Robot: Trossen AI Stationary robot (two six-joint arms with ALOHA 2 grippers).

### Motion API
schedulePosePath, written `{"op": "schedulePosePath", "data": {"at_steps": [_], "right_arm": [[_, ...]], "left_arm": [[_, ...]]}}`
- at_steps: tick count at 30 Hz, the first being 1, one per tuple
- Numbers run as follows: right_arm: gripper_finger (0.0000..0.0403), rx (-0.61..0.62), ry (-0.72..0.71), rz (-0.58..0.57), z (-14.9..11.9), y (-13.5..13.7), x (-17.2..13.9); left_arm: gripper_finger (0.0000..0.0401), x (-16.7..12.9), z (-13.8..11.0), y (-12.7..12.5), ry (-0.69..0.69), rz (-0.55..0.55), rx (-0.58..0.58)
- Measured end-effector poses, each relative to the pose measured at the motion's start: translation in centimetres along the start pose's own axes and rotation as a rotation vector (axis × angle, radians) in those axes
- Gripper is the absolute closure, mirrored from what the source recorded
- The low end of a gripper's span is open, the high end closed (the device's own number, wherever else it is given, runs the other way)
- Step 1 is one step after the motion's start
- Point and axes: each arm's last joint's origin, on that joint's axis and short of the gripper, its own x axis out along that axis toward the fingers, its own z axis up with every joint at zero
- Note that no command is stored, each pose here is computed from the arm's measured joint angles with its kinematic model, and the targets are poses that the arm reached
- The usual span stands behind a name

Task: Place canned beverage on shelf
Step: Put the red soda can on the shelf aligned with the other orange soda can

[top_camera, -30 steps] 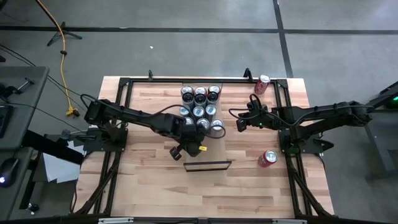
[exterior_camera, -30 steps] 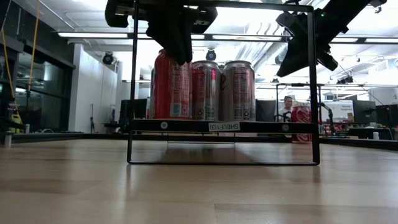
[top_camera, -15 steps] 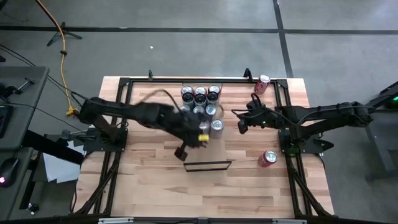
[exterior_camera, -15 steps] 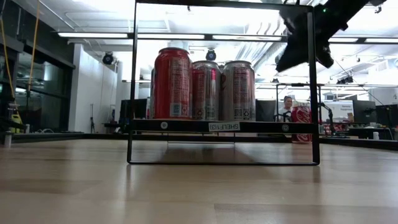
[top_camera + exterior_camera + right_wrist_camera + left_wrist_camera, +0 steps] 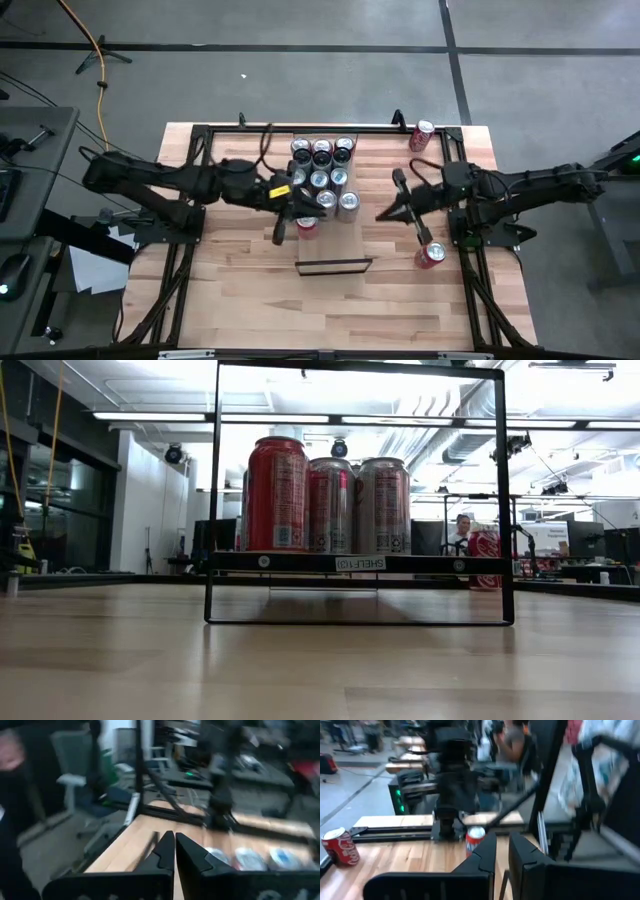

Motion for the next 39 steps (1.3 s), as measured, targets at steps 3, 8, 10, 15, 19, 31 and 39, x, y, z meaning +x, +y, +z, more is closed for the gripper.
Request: {"op": "schedulePosePath", "data": {"at_steps": [3,8,10,15,19,31,39], "right_arm": [[0.0403,-0.136,0.005,0.056,-0.1,0.8,0.2],[0.0403,-0.214,0.004,0.090,-0.1,1.5,0.3],[0.0403,-0.214,0.005,0.093,-0.1,1.5,0.4],[0.0403,-0.214,0.008,0.083,-0.1,1.4,0.3],[0.0403,-0.213,0.010,0.080,-0.2,1.4,0.3],[0.0403,-0.198,0.040,0.084,-0.5,1.4,0.3],[0.0403,-0.179,0.041,0.081,-0.5,1.4,0.3]], "left_arm": [[0.0401,-0.2,-1.7,-0.3,-0.065,0.020,-0.066],[0.0401,0.0,-3.1,-0.8,-0.079,0.010,-0.098],[0.0401,0.2,-3.2,-1.0,-0.078,0.006,-0.075],[0.0401,0.2,-3.2,-1.1,-0.075,0.014,0.211],[0.0400,0.2,-3.1,-1.1,-0.077,0.025,0.495],[0.0401,0.0,-2.6,-1.0,-0.032,0.242,0.933],[0.0401,0.0,-2.6,-1.3,-0.029,0.255,0.948]]}}
